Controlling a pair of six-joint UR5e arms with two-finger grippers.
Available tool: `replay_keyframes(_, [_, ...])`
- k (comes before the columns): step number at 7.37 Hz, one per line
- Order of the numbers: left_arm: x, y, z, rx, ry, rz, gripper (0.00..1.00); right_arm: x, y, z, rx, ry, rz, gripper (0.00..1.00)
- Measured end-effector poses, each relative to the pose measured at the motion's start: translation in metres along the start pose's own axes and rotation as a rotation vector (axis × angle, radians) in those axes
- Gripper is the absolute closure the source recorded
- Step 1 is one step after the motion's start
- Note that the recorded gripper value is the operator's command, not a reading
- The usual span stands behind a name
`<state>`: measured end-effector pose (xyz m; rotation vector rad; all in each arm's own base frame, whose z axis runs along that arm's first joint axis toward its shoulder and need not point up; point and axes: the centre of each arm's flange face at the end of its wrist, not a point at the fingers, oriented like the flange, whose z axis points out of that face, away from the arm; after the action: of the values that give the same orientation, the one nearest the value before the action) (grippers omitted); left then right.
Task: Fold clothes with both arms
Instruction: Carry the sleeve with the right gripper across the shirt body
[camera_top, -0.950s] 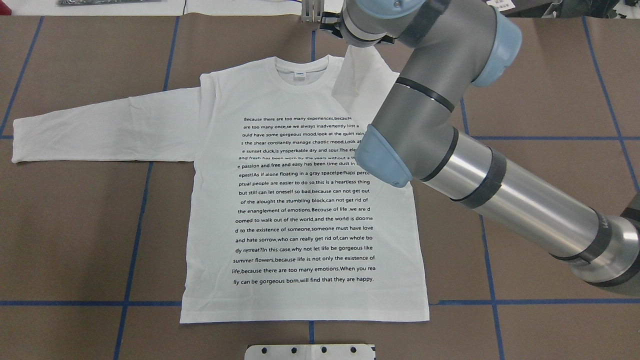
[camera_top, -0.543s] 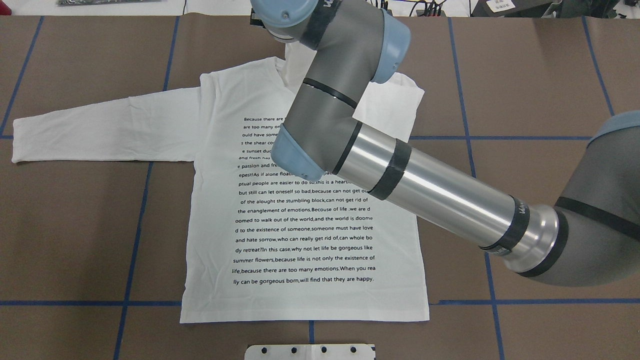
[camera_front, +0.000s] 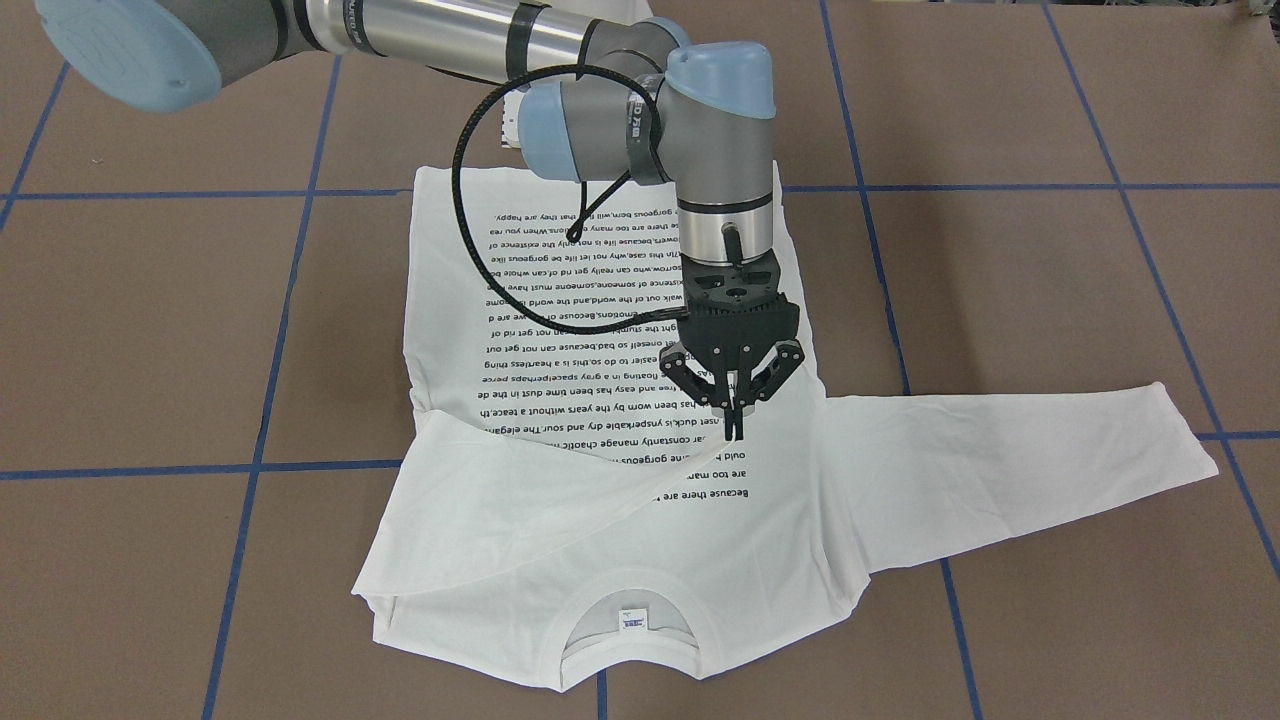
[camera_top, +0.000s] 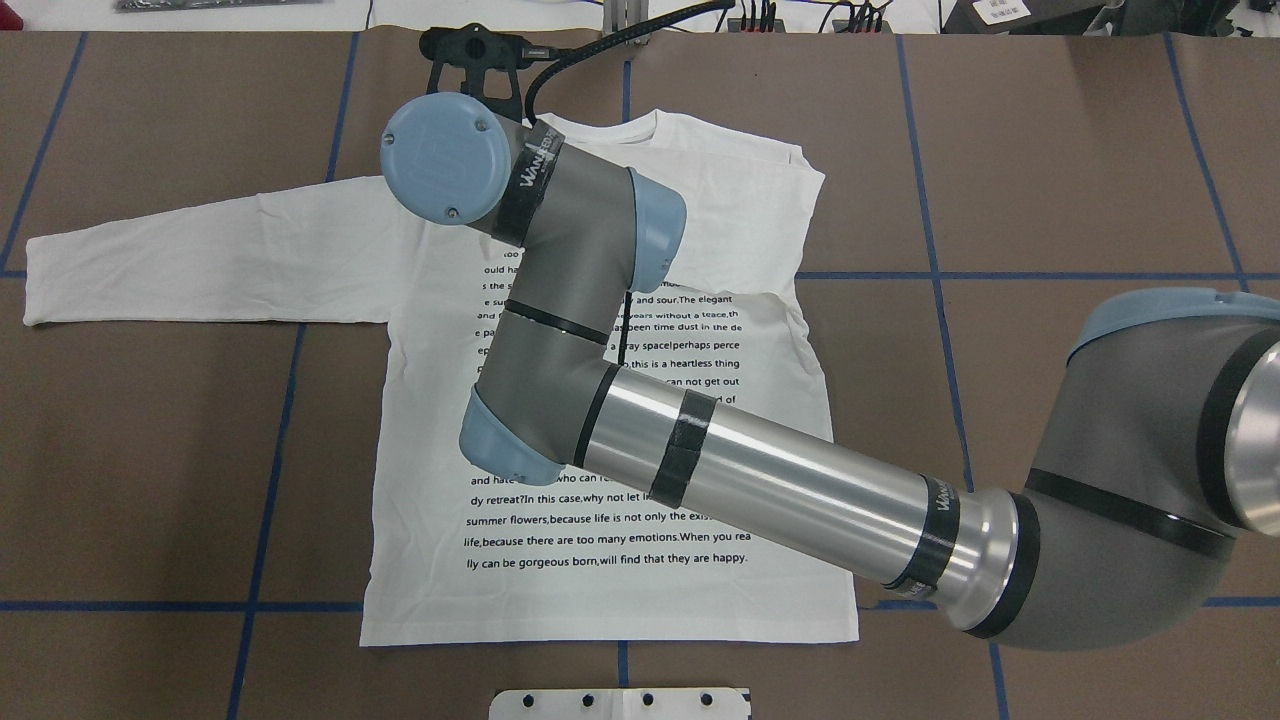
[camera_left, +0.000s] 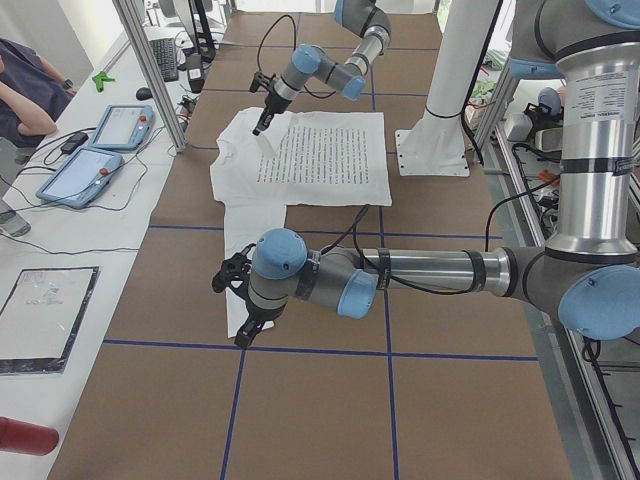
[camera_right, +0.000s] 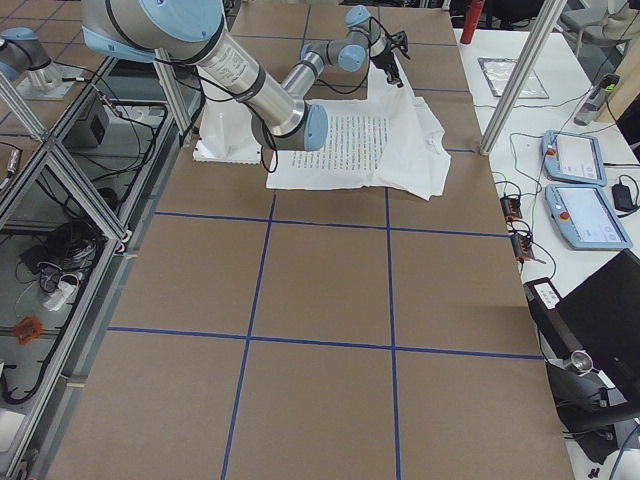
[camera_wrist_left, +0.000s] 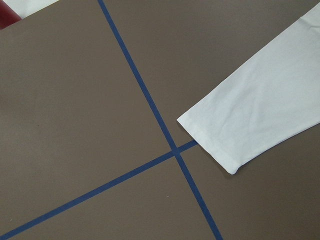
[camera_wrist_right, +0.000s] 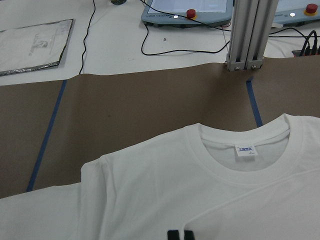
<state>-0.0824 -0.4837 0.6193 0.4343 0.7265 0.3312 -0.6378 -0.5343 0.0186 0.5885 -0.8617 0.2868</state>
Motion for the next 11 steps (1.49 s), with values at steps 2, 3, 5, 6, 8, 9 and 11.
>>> replay_keyframes(2, [0.0,0.0,0.0,0.001,0.0,0.001,0.0,-0.025,0.013,-0.003,-0.017,-0.005,-0.014,1.0])
replay_keyframes(3, [0.0,0.0,0.0,0.001,0.0,0.001,0.0,-0.035,0.021,-0.003,-0.028,-0.006,-0.021,1.0])
replay_keyframes(5, [0.0,0.0,0.0,0.002,0.0,0.003,0.0,-0.046,0.036,-0.006,-0.045,-0.012,-0.021,0.04])
replay_keyframes(6, [0.0,0.0,0.0,0.002,0.0,0.003,0.0,-0.054,0.037,-0.008,-0.049,-0.014,-0.002,0.02])
replay_keyframes(8, [0.001,-0.001,-0.001,0.003,0.0,0.004,0.0,-0.077,0.031,-0.015,-0.063,-0.017,0.041,0.01])
replay_keyframes(9, [0.001,-0.001,-0.001,0.003,0.0,0.004,0.0,-0.083,0.031,-0.018,-0.084,-0.022,0.061,0.01])
replay_keyframes(11, [0.002,-0.009,-0.001,0.016,-0.001,0.023,0.0,-0.069,0.019,-0.007,-0.16,0.002,0.09,0.01])
